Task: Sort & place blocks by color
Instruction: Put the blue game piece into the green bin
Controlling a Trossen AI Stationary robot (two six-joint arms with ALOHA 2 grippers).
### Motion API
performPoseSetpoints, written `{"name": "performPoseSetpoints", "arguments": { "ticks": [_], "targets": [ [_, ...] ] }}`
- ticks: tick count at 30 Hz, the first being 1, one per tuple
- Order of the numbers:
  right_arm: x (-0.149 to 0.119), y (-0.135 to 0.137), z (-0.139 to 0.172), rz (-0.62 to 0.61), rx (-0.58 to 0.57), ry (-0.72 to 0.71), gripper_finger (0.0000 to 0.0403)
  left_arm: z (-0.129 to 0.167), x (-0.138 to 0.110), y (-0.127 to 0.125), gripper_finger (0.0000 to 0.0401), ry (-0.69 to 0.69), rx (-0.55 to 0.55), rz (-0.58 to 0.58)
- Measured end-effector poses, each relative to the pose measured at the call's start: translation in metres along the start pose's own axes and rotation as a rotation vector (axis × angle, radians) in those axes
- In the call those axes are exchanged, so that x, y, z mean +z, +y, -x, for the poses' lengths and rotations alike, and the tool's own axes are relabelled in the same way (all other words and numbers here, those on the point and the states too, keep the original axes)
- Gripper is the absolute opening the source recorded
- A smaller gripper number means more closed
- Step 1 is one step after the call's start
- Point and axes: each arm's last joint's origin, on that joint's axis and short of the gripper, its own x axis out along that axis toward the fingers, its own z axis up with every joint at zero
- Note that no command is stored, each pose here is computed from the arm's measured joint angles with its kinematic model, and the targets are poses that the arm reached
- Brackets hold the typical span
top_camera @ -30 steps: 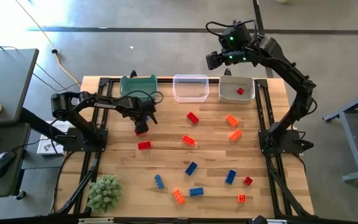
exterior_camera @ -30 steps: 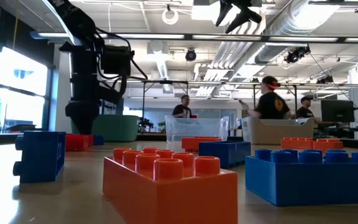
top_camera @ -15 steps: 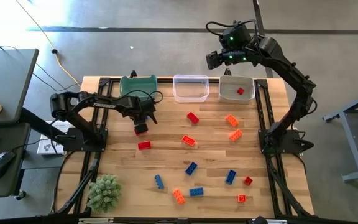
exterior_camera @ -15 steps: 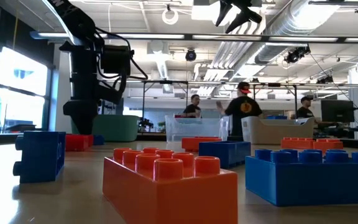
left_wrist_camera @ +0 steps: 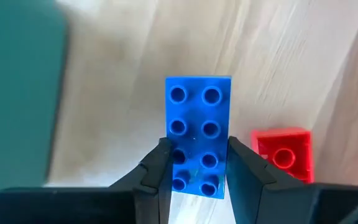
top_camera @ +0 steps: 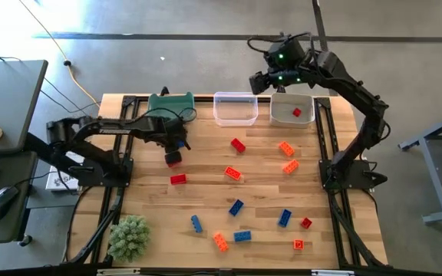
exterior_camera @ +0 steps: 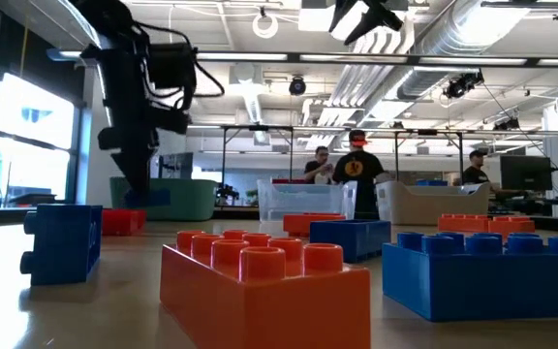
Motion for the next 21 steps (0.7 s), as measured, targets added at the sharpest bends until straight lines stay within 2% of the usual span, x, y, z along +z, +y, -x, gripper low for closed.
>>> {"name": "performPoseSetpoints", "arguments": {
  "ticks": [5, 11, 16, 21],
  "targets": [
    [-0.012, 0.022, 0.003, -0.011, 0.055, 0.027, 0.0203, 0.025, 0.000, 0.007, 0.0090, -0.147, 0.030, 0.037],
    [-0.030, 0.049, 0.005, 0.035, 0.117, 0.071, 0.0203, 0.053, 0.001, 0.022, 0.0090, -0.334, 0.125, 0.132],
    [-0.045, 0.072, -0.007, 0.070, 0.143, 0.128, 0.0203, 0.078, 0.007, 0.044, 0.0090, -0.422, 0.212, 0.199],
    [-0.063, 0.096, -0.031, 0.113, 0.147, 0.202, 0.0203, 0.090, 0.016, 0.071, 0.0090, -0.447, 0.282, 0.259]
  ]
}}
